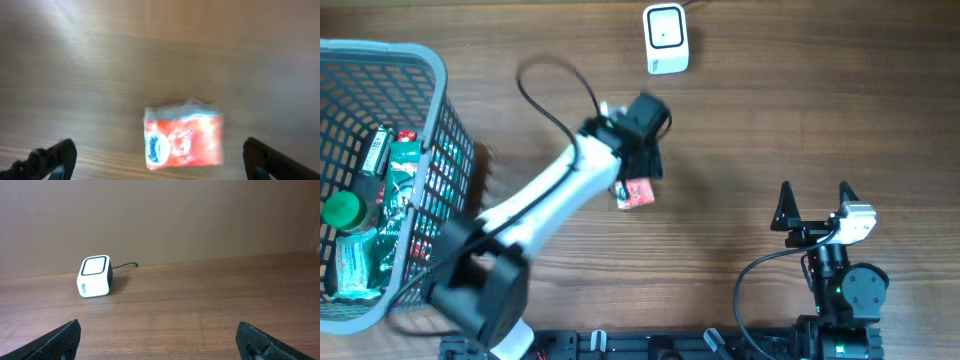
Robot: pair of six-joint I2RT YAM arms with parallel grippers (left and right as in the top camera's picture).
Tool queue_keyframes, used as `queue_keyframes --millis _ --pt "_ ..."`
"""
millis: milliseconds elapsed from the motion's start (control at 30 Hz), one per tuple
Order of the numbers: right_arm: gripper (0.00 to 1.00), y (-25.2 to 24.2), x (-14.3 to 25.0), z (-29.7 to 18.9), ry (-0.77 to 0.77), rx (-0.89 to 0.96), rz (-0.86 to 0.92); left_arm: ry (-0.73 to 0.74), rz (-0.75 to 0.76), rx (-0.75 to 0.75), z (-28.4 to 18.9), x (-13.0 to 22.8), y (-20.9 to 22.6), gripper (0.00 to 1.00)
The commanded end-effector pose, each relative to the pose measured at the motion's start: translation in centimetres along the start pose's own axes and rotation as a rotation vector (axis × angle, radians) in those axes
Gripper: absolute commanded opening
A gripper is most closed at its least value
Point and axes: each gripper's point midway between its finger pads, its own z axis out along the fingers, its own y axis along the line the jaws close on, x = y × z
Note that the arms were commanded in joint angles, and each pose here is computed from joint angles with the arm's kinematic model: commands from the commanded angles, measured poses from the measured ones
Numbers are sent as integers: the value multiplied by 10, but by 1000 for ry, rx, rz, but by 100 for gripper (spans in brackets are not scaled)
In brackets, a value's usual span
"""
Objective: Scan the item barcode
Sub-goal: 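Carry the pack forward and set it on the table center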
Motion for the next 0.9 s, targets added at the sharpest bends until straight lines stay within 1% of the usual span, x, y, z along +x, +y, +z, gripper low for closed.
queue_keyframes --millis 0,33,100,133,167,233,267,300,333,433,500,533,633,733,867 --pt "100 -1 -1 0 -8 7 17 -392 -114 3 -141 -94 31 100" --pt "100 -1 -1 0 -8 7 17 -450 -153 20 -172 -105 42 100" --pt "100 -1 -1 0 -8 7 18 -533 -224 44 -214 -119 64 100" --pt "100 -1 -1 0 -8 7 17 -587 -280 54 -237 -126 84 100" --pt "100 -1 -1 0 -8 7 18 -617 -321 54 -249 -130 100 100" --pt "100 -1 -1 0 -8 7 18 -665 -452 21 -266 -132 149 100" --pt "100 -1 -1 0 -8 7 18 -670 -530 -5 -270 -129 173 100" --pt "100 -1 -1 0 -8 7 18 -662 -643 -50 -270 -122 206 100" --pt "100 -1 -1 0 -8 7 17 -644 -748 -94 -268 -113 233 100" --pt "100 -1 -1 0 -8 7 18 -579 -1017 -206 -258 -84 294 100" --pt "100 -1 -1 0 -8 7 17 -545 -1225 -300 -250 -58 340 100" --pt "100 -1 -1 0 -8 7 18 -539 -1296 -338 -247 -49 358 100" --pt "100 -1 -1 0 -8 7 18 -504 -1425 -425 -232 -24 398 100" --pt "100 -1 -1 0 -8 7 18 -457 -1521 -479 -204 -4 419 100" --pt "100 -1 -1 0 -8 7 18 -410 -1558 -521 -154 11 434 100"
